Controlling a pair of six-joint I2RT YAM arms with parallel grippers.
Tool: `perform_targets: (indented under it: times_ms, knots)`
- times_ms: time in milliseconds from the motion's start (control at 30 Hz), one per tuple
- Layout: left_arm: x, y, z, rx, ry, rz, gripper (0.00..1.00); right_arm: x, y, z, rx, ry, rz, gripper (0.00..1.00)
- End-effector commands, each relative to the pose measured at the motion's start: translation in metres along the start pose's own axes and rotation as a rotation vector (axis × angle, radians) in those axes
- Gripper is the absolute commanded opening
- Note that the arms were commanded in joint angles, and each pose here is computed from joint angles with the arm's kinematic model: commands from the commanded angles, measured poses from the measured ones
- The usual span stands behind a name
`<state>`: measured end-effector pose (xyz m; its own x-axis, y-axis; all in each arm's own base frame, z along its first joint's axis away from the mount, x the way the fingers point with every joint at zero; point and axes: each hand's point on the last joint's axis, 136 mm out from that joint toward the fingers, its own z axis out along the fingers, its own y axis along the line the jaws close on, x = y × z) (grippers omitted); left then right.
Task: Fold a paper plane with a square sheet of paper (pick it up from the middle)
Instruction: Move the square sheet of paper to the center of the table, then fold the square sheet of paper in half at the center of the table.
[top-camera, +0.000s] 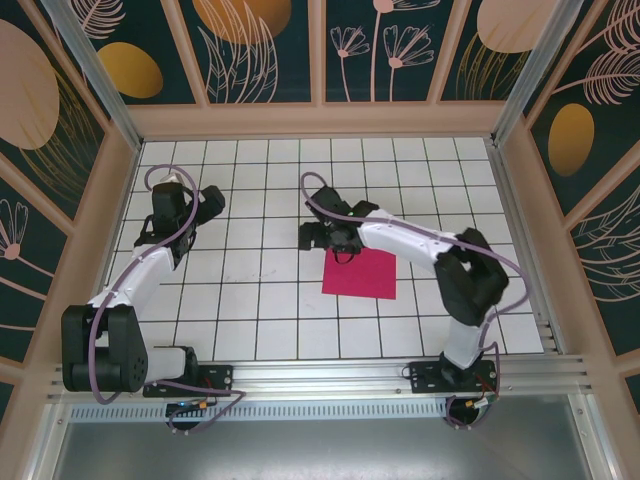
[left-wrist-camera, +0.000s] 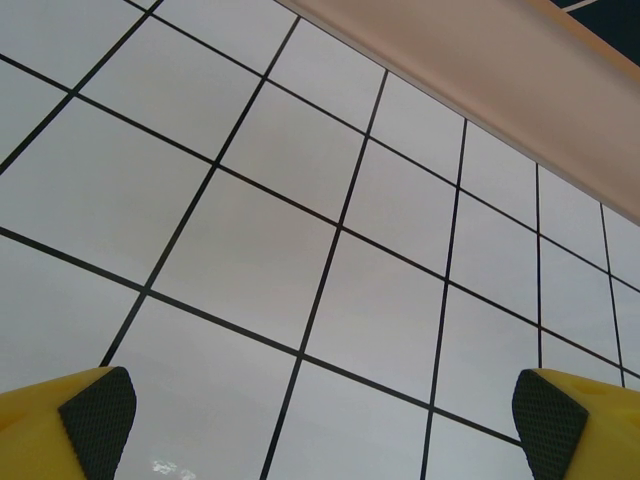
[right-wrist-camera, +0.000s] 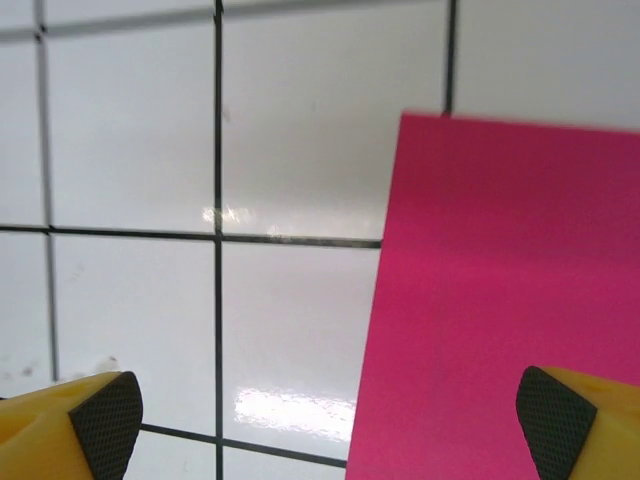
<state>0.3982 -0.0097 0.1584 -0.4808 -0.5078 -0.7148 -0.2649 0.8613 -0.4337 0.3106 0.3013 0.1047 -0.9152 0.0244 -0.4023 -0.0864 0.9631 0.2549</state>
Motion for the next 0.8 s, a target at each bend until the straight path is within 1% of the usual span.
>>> perform_targets:
  times_ms: [0,133,267,367,467,567,767]
  knots:
    - [-0.014,-0.004,-0.003,-0.001,-0.030,0.022,0.99,-0.005,-0.031,-0.010,0.109,-0.048,0.018,0.99]
    - [-0.012,0.000,-0.001,-0.017,-0.027,0.026,0.99,0.015,-0.044,0.005,0.175,0.049,0.030,0.99]
    - [-0.011,0.002,0.002,-0.025,-0.024,0.025,0.98,0.028,-0.071,0.014,0.265,0.081,0.160,0.99]
    - [-0.008,0.003,0.005,-0.028,-0.015,0.027,0.98,0.036,-0.075,0.025,0.236,0.135,0.192,0.99]
    - [-0.006,0.003,0.007,-0.029,-0.004,0.028,0.98,0.042,-0.088,0.035,0.253,0.183,0.215,0.99]
    - [-0.005,0.003,0.008,-0.028,0.001,0.031,0.99,0.040,-0.090,0.041,0.240,0.193,0.195,0.99]
    - [-0.002,0.001,0.011,-0.013,0.019,0.035,0.98,0.043,-0.098,0.050,0.266,0.230,0.162,0.99]
